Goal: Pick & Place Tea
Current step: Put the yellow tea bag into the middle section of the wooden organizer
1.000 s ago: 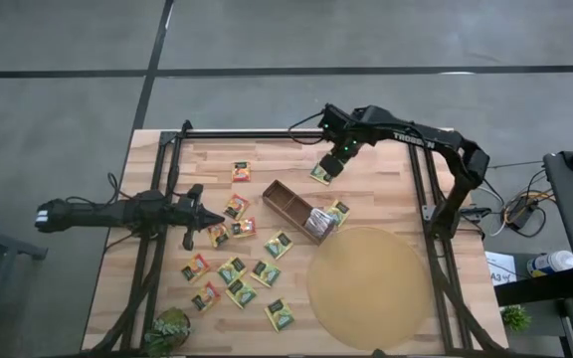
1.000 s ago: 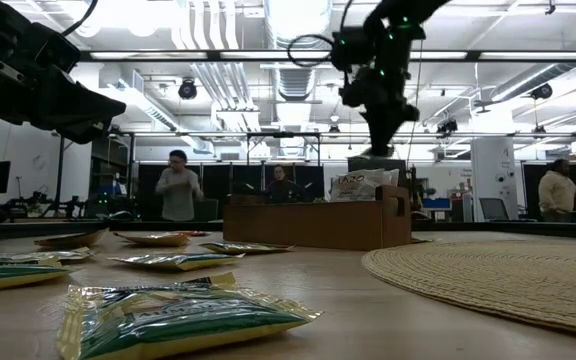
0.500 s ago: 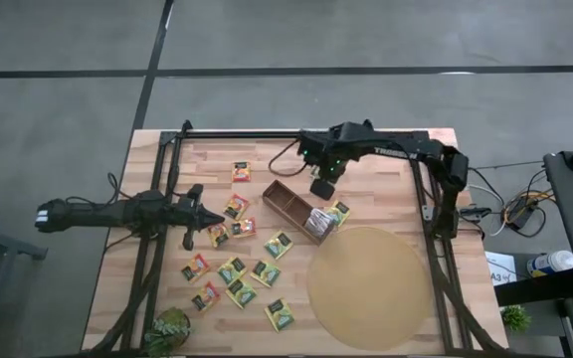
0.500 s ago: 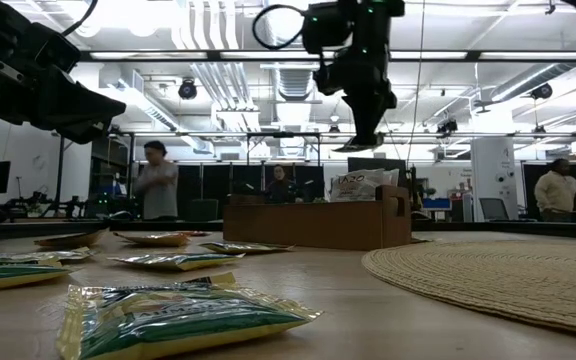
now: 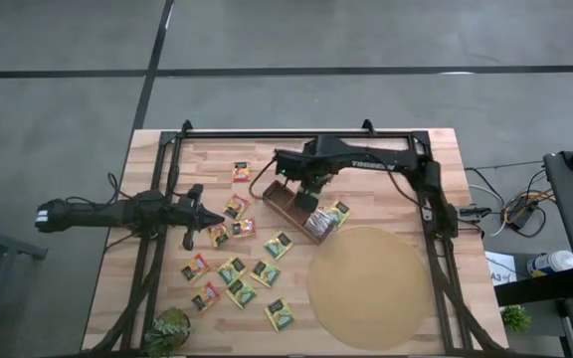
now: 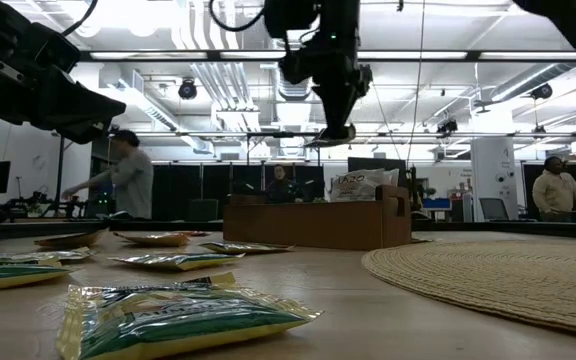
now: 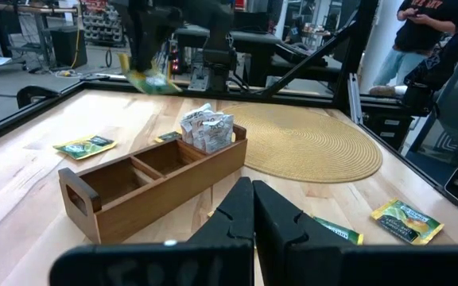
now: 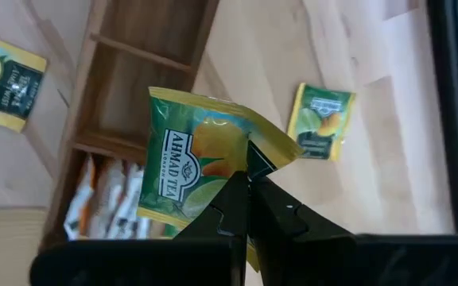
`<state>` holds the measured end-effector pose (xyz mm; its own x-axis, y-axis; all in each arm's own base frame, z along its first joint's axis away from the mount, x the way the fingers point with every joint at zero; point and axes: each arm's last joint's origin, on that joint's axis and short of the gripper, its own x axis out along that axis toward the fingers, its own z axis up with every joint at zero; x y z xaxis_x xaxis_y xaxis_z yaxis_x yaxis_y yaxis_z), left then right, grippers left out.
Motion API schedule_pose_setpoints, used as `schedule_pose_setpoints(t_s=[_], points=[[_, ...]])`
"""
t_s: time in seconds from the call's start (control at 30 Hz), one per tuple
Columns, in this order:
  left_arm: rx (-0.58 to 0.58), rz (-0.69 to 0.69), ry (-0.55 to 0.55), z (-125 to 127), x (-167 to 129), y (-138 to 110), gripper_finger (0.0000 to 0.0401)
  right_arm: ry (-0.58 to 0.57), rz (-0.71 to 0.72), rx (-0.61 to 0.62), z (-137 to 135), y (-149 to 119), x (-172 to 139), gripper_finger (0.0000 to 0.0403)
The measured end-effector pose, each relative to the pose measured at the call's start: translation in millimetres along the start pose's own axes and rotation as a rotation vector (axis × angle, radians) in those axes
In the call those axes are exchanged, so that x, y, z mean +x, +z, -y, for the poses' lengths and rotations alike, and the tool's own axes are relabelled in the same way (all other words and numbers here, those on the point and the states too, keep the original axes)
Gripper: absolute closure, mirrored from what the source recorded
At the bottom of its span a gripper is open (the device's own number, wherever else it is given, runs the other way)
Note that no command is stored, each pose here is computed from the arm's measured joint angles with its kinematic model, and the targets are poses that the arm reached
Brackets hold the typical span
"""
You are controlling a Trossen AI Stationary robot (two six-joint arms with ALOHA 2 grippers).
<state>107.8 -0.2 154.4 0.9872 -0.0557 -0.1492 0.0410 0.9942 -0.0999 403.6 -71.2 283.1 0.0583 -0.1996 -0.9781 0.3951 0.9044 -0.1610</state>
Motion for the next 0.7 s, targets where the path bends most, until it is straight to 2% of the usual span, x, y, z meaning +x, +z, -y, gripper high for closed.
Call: schedule_pose_setpoints(t_s=[0.17, 0.43, 0.7], points=[[0.0, 0.0, 0.0, 0.0, 0.0, 0.0, 0.0401, -0.024, -0.072, 0.044, -15.5, 11.4, 19.5, 0.0394], [0.0, 0.0, 0.0, 0.0, 0.0, 0.0, 0.0401, -0.083, -0.109, 0.053, -32.4, 18.7, 40.6, 0.0394], [0.0, 0.0, 0.0, 0.0, 0.0, 0.0, 0.0401, -0.135, -0.084, 0.01, -45.7, 18.8, 43.8, 0.0394]])
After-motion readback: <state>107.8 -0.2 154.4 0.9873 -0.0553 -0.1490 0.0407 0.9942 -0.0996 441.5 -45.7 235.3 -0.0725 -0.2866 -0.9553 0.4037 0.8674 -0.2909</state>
